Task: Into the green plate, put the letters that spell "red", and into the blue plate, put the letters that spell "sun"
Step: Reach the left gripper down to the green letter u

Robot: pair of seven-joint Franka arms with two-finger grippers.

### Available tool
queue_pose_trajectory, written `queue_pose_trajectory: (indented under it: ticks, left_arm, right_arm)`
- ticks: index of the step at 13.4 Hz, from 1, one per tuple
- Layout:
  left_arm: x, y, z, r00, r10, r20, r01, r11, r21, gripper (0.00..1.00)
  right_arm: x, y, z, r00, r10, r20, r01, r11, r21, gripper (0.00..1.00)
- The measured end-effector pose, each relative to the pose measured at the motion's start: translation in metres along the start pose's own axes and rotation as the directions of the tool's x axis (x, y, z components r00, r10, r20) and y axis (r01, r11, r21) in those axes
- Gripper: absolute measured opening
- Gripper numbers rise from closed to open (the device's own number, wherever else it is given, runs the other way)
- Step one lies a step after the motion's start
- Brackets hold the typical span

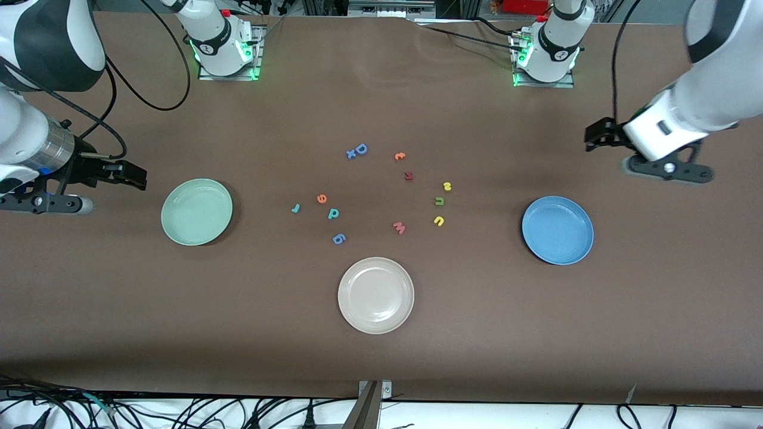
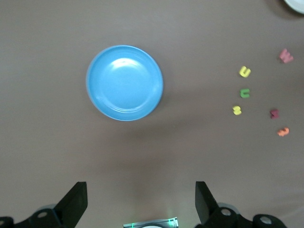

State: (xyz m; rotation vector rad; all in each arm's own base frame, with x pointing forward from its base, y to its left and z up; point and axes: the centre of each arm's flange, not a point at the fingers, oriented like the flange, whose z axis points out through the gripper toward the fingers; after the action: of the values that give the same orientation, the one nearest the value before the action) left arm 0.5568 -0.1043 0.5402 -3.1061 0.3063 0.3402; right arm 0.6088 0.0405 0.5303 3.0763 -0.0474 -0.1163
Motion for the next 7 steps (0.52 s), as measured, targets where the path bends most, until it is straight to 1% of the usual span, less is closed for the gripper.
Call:
queue_pose_trajectory:
  ticks: [2,3,5,7]
  left_arm:
    - [0.015,0.030,0.025,0.998,0.049,0.046,-0.049,0.999,0.001,1.00]
    - [0.023,0.042,0.038,0.996,0.066,0.060,-0.065,0.998,-0.018,1.00]
    - [0.040,0.060,0.061,0.994,0.087,0.062,-0.083,0.995,-0.058,1.00]
    - [0.054,0.081,0.081,0.992,0.110,0.057,-0.107,0.992,-0.061,1.00]
  right_arm:
    - [0.000,0.000,0.000,1.000,0.000,0.001,0.000,1.000,0.000,1.00]
    - [0.000,0.000,0.000,1.000,0.000,0.002,0.000,1.000,0.000,1.00]
    - [0.000,0.000,0.000,1.000,0.000,0.002,0.000,1.000,0.000,1.00]
    - [0.000,0.000,0.000,1.000,0.000,0.002,0.000,1.000,0.000,1.00]
